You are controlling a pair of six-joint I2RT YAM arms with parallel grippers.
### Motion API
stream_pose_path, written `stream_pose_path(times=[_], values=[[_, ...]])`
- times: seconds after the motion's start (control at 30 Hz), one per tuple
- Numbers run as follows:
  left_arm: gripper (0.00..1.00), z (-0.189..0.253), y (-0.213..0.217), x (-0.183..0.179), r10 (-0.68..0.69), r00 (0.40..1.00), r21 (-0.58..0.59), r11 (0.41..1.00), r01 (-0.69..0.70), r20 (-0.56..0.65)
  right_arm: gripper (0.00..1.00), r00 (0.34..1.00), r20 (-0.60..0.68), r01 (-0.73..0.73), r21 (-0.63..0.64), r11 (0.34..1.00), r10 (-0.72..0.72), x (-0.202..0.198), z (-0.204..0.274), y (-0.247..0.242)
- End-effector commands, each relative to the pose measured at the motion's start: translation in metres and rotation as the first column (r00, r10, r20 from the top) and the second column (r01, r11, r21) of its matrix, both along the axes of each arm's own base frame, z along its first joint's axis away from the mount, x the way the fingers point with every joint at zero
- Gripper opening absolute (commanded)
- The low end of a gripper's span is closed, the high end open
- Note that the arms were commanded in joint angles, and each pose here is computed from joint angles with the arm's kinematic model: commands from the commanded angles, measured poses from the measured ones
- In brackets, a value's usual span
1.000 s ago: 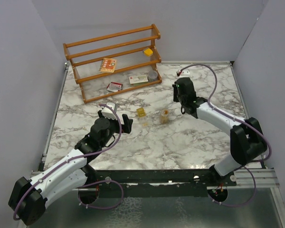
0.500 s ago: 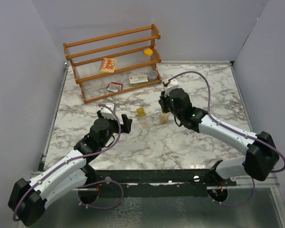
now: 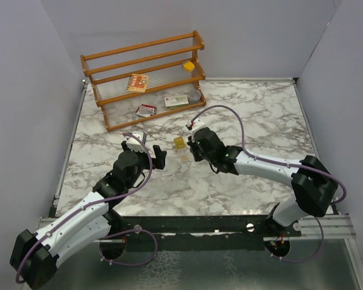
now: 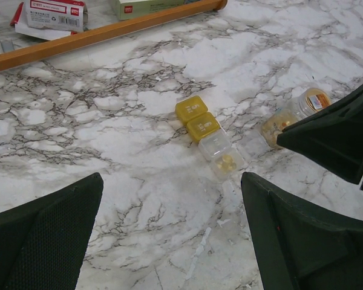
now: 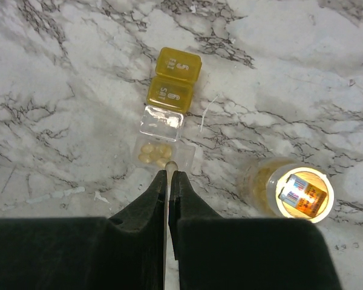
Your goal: Sort the pills into containers
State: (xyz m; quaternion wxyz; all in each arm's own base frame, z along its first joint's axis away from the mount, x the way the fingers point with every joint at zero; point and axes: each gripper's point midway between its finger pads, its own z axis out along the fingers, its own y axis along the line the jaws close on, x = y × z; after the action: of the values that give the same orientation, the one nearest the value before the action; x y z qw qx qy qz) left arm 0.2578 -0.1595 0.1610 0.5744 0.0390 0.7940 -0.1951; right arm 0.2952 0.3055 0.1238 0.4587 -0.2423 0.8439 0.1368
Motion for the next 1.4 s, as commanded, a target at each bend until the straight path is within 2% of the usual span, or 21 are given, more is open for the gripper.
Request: stream_pose_path(times=[0.0,0.33,0.97,1.37], values=[[0.99,0.004,0.006,0.003,0.041,0.999,-0.010,0.999,-0.041,0.011,0.02,0.998,-0.050,-0.034,0.005,0.999,0.034,-0.007,-0.019,0.014],[0.99,0.003,0.007,0.005,0.052,0.999,-0.002,0.999,-0.052,0.007,0.02,0.992,-0.111,-0.064,-0.001,0.998,0.063,-0.009,-0.046,0.027],[0.99,0.001,0.003,0.004,0.032,0.999,-0.005,0.999,-0.032,-0.001,0.04,0.989,-0.105,-0.104,-0.033,0.994,0.100,0.000,-0.059,0.043],[0.99,0.001,0.003,0.005,0.034,0.999,-0.006,0.999,-0.034,-0.002,0.10,0.990,-0.099,-0.105,-0.043,0.994,0.101,0.000,-0.055,0.043]])
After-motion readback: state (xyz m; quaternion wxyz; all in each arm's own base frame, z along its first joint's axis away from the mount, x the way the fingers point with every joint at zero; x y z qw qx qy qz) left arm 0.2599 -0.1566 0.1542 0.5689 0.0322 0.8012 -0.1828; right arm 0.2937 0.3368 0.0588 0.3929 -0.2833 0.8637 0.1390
